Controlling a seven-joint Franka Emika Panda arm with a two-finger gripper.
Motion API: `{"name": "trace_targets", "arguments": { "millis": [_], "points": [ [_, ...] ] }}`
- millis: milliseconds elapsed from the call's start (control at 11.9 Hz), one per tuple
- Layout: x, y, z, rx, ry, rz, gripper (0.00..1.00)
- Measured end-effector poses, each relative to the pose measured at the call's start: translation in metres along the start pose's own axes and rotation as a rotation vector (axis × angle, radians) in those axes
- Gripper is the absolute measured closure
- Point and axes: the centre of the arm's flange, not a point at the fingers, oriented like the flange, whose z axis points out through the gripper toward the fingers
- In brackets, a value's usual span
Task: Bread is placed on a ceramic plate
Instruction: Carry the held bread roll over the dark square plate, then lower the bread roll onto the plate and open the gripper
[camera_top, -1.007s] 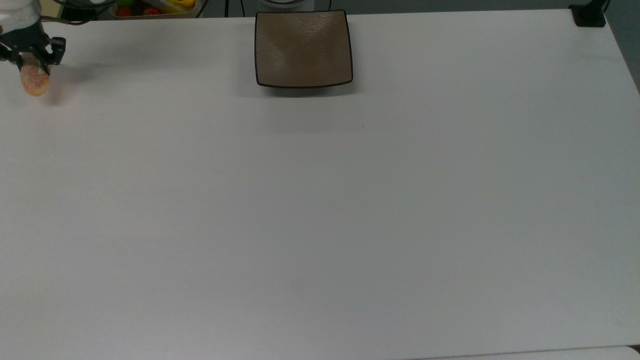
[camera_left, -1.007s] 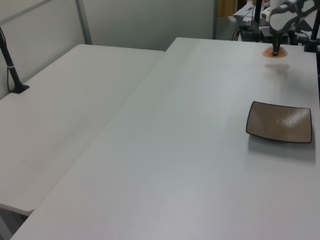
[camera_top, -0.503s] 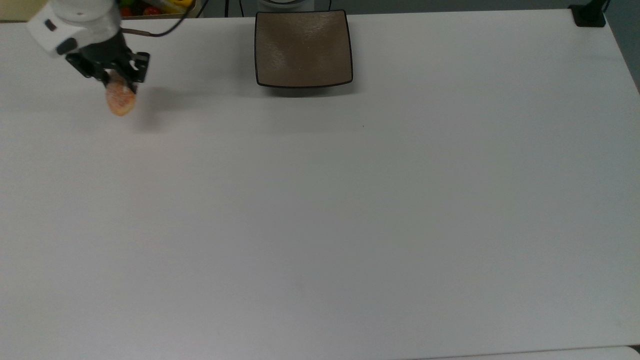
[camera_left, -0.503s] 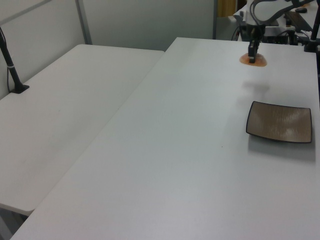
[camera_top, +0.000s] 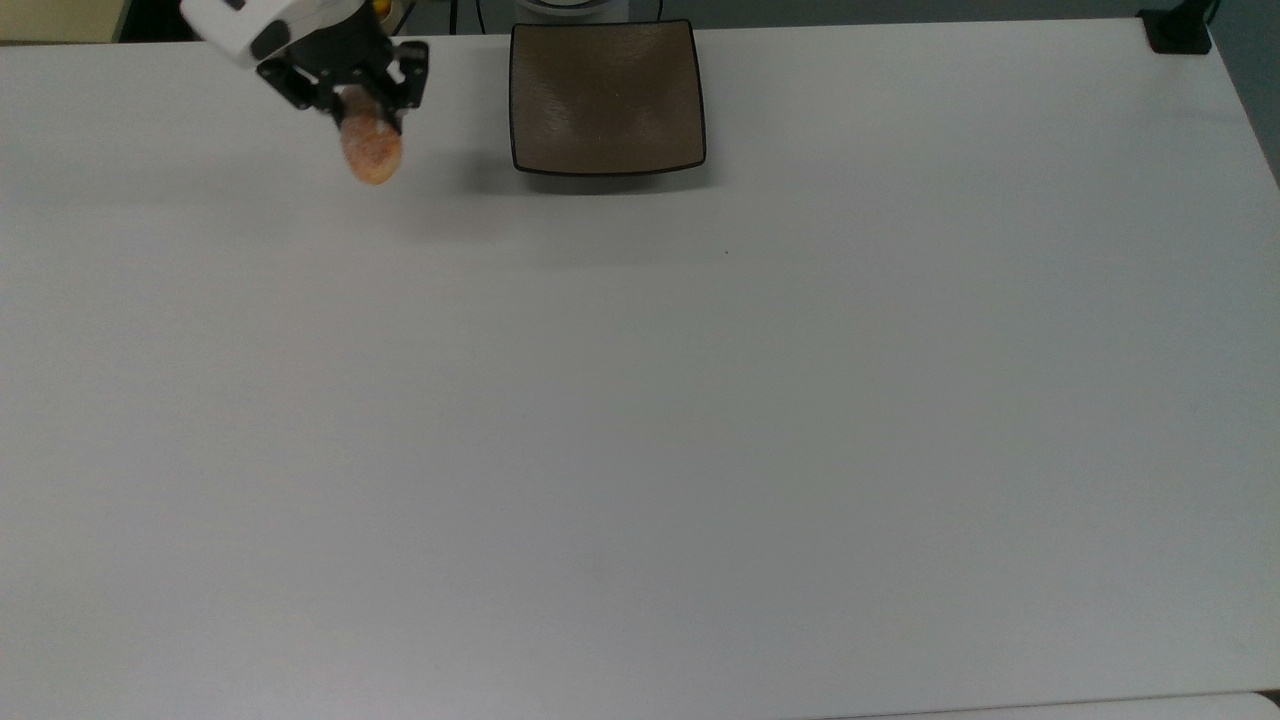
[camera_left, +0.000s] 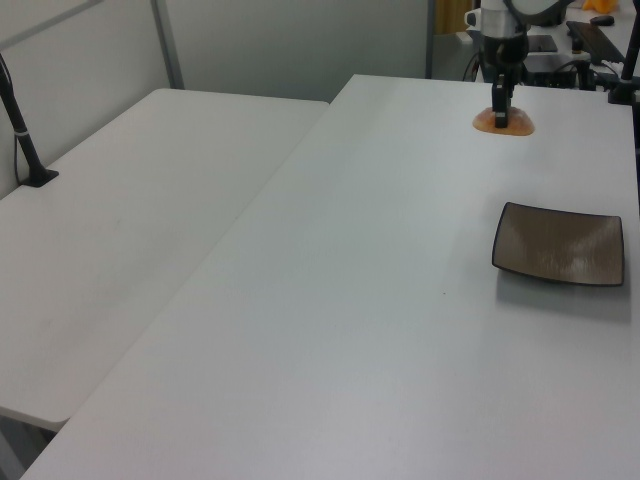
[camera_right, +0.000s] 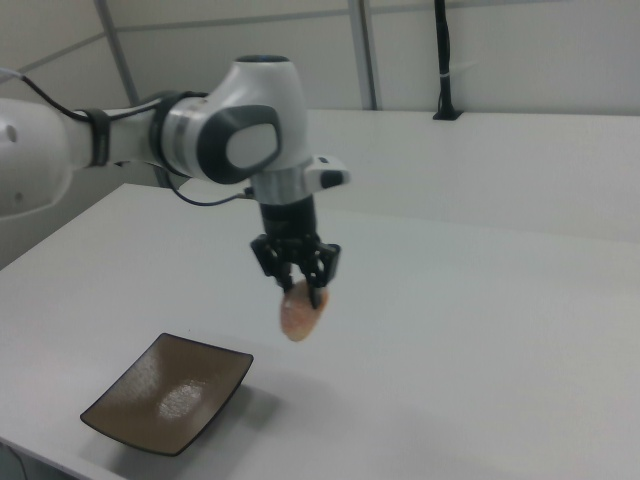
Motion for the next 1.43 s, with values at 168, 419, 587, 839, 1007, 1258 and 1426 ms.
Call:
{"name": "trace_targets", "arguments": {
  "millis": [168, 419, 587, 839, 1007, 1258, 1426],
  "points": [
    [-0.011, -0.043, -0.003, 0.031, -0.037, -0.057, 0.54],
    [-0.035, -0.091, 0.009, 0.07, -0.065, -0.11, 0.54],
    [-0.056, -0.125, 0.024, 0.067, -0.102, -0.166, 0.54],
    [-0.074, -0.166, 0.051, 0.059, -0.166, -0.248, 0.54],
    [-0.077, -0.188, 0.068, 0.057, -0.204, -0.294, 0.51],
    [-0.071, -0.207, 0.103, 0.06, -0.26, -0.337, 0.47],
    [-0.065, -0.214, 0.121, 0.062, -0.275, -0.351, 0.32]
  ]
}}
